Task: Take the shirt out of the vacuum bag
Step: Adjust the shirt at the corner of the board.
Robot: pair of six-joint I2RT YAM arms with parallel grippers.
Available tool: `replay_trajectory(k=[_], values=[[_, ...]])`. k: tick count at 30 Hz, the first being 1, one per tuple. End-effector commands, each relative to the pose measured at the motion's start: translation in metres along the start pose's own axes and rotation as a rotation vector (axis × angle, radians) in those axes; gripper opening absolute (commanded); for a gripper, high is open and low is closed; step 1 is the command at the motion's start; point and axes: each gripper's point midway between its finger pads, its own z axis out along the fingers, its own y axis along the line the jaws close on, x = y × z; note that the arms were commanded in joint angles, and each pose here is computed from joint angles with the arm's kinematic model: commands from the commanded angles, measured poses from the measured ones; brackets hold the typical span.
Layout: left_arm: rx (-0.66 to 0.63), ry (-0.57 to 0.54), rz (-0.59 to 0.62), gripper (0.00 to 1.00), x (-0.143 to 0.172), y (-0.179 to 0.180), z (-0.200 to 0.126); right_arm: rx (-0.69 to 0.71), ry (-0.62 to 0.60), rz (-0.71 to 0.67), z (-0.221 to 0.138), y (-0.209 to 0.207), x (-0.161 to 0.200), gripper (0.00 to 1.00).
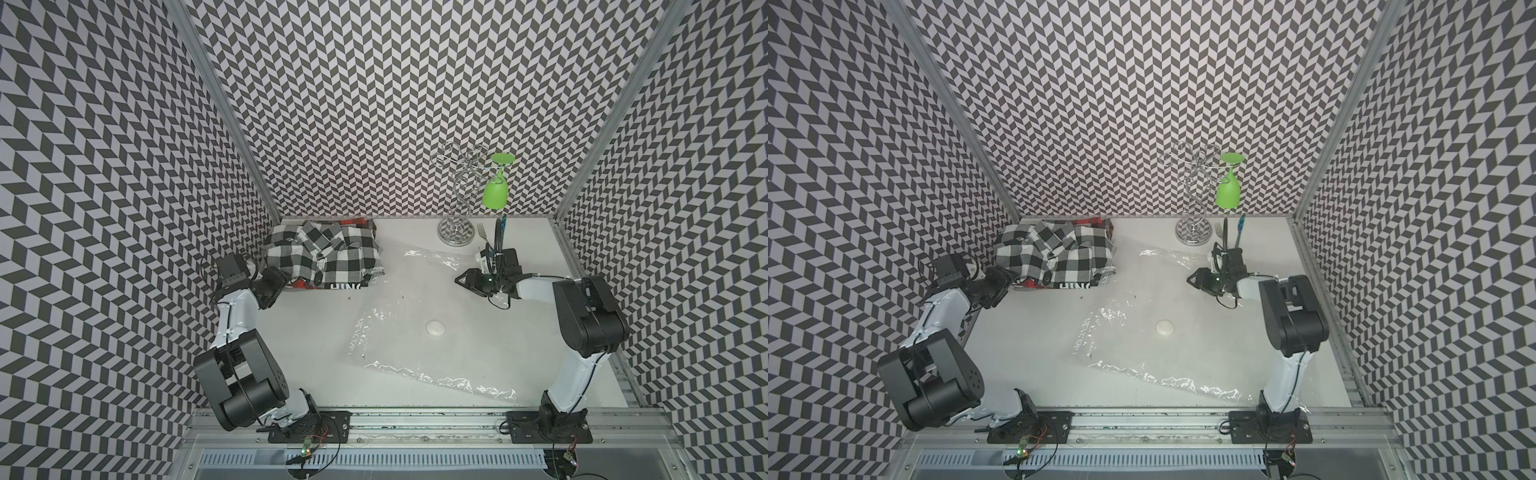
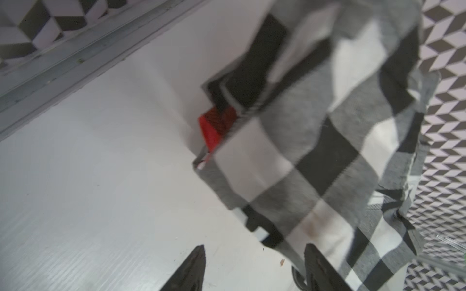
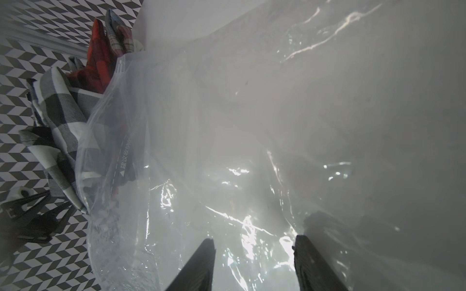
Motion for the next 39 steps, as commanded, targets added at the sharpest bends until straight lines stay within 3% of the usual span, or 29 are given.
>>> replay_trajectory(k=[1, 12, 27, 34, 39], values=[[0.209, -0.072, -0.075, 0.7, -0.022, -0.024, -0.013, 0.247, 0.189, 0.171, 0.003, -0.072, 0.073, 0.54], [0.427, -0.118, -0.254, 0.73, -0.033, -0.019, -0.018, 0.232, 0.191, 0.165, 0.004, -0.073, 0.076, 0.54], [0.405, -0.068, -0.385, 0.68, -0.017, 0.002, 0.016, 0.19, 0.182, 0.17, 0.008, -0.07, 0.079, 0.53], [0.386, -0.079, -0.384, 0.67, -0.022, -0.004, 0.034, 0.181, 0.187, 0.171, 0.009, -0.07, 0.081, 0.54], [0.348, -0.089, -0.376, 0.56, -0.03, 0.003, 0.044, 0.182, 0.19, 0.174, 0.009, -0.071, 0.082, 0.53]])
